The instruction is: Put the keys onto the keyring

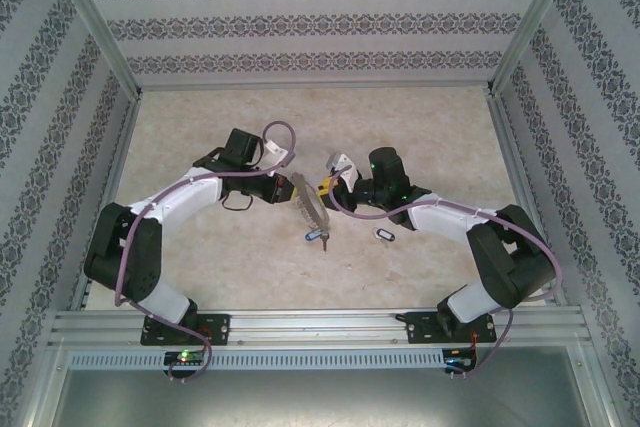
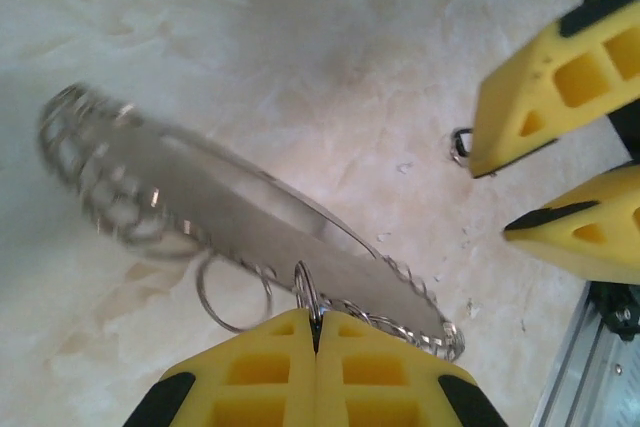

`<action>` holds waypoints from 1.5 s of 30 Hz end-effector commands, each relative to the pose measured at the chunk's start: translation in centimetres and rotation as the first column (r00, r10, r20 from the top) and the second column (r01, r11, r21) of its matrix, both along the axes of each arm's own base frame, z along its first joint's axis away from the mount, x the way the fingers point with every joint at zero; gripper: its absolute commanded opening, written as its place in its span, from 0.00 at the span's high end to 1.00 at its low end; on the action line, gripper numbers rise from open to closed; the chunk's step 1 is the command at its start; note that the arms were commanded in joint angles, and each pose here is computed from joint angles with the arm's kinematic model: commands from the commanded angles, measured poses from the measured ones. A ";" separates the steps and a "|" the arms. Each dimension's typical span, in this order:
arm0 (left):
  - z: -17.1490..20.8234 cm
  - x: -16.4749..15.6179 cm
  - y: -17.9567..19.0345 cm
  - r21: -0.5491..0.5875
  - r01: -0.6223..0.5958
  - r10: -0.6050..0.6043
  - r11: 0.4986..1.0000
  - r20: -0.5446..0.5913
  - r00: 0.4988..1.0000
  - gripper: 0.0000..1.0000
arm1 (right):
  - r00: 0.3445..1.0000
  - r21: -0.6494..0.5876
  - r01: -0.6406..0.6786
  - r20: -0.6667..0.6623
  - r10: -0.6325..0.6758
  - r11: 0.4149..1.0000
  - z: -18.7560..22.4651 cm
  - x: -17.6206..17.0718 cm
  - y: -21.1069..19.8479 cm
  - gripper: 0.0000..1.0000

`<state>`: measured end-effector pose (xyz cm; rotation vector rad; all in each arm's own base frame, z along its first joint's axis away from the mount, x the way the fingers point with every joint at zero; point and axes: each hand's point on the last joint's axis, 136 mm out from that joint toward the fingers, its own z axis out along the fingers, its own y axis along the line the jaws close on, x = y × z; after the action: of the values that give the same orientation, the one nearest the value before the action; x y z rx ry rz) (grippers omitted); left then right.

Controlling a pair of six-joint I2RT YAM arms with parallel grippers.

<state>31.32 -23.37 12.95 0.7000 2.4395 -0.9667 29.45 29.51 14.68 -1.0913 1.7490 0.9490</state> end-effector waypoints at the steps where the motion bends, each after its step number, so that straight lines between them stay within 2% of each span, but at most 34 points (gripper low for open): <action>1: 0.9 -2.3 -1.0 0.022 0.122 -0.122 0.992 0.031 0.992 1.00 | 0.984 0.073 -0.134 0.132 0.124 0.988 1.6 -0.8 1.5 0.69; 5: 1.6 -3.6 -1.6 0.058 0.224 -0.230 0.973 0.136 0.964 1.00 | 0.932 0.041 -0.258 0.273 0.238 0.965 1.0 -2.0 2.7 0.66; 13: 2.5 -4.8 -1.5 0.125 0.308 -0.329 0.943 0.231 0.916 1.00 | 0.887 0.073 -0.416 0.252 0.387 0.906 0.7 -3.2 3.5 0.66; 20: 2.8 -5.7 -1.9 0.141 0.379 -0.404 0.915 0.304 0.862 1.00 | 0.879 0.079 -0.445 0.230 0.418 0.892 0.2 -3.7 3.9 0.69; 23: 3.0 -5.8 -2.0 0.148 0.394 -0.421 0.907 0.326 0.847 1.00 | 0.872 0.068 -0.455 0.237 0.428 0.888 0.2 -3.9 4.1 0.74; 29: 2.6 -5.7 -2.0 0.149 0.403 -0.430 0.903 0.318 0.845 1.00 | 0.861 0.070 -0.473 0.247 0.444 0.878 0.4 -4.4 4.1 0.99; 31: 2.4 -5.7 -2.1 0.149 0.402 -0.428 0.904 0.317 0.846 1.00 | 0.854 0.068 -0.483 0.257 0.453 0.873 0.5 -4.7 4.2 1.00; 32: 2.5 -5.7 -2.2 0.142 0.406 -0.429 0.903 0.322 0.844 0.96 | 0.853 0.067 -0.482 0.261 0.451 0.873 0.4 -4.7 4.3 1.00; 33: 2.4 -6.0 -2.3 0.127 0.413 -0.431 0.902 0.335 0.838 0.79 | 0.852 0.067 -0.481 0.273 0.447 0.874 0.4 -4.7 4.2 1.00; 34: 2.4 -6.2 -2.4 0.111 0.411 -0.422 0.905 0.360 0.832 0.69 | 0.853 0.069 -0.474 0.282 0.439 0.878 0.4 -4.6 4.1 1.00; 37: 2.2 -5.9 -1.7 0.106 0.349 -0.356 0.931 0.470 0.808 0.56 | 0.854 0.084 -0.464 0.306 0.421 0.882 1.0 -4.5 3.7 1.00; 39: 1.9 -5.9 -1.4 0.101 0.333 -0.329 0.938 0.568 0.754 0.47 | 0.854 0.101 -0.462 0.321 0.411 0.881 1.5 -4.5 3.4 1.00; 40: 2.0 -6.0 -1.6 0.093 0.341 -0.323 0.935 0.618 0.717 0.46 | 0.854 0.111 -0.463 0.322 0.409 0.879 1.6 -4.5 3.3 1.00; 42: 1.8 -5.9 -1.8 0.085 0.347 -0.311 0.934 0.669 0.675 0.45 | 0.852 0.125 -0.468 0.326 0.409 0.875 2.0 -4.6 3.2 1.00; 45: 1.5 -5.3 -2.1 0.095 0.356 -0.320 0.930 0.686 0.654 0.50 | 0.850 0.133 -0.476 0.323 0.417 0.869 2.1 -4.9 3.1 1.00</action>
<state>23.90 -23.83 10.98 1.2631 1.8679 -0.7537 25.48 32.81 14.56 -1.4437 1.2653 1.1254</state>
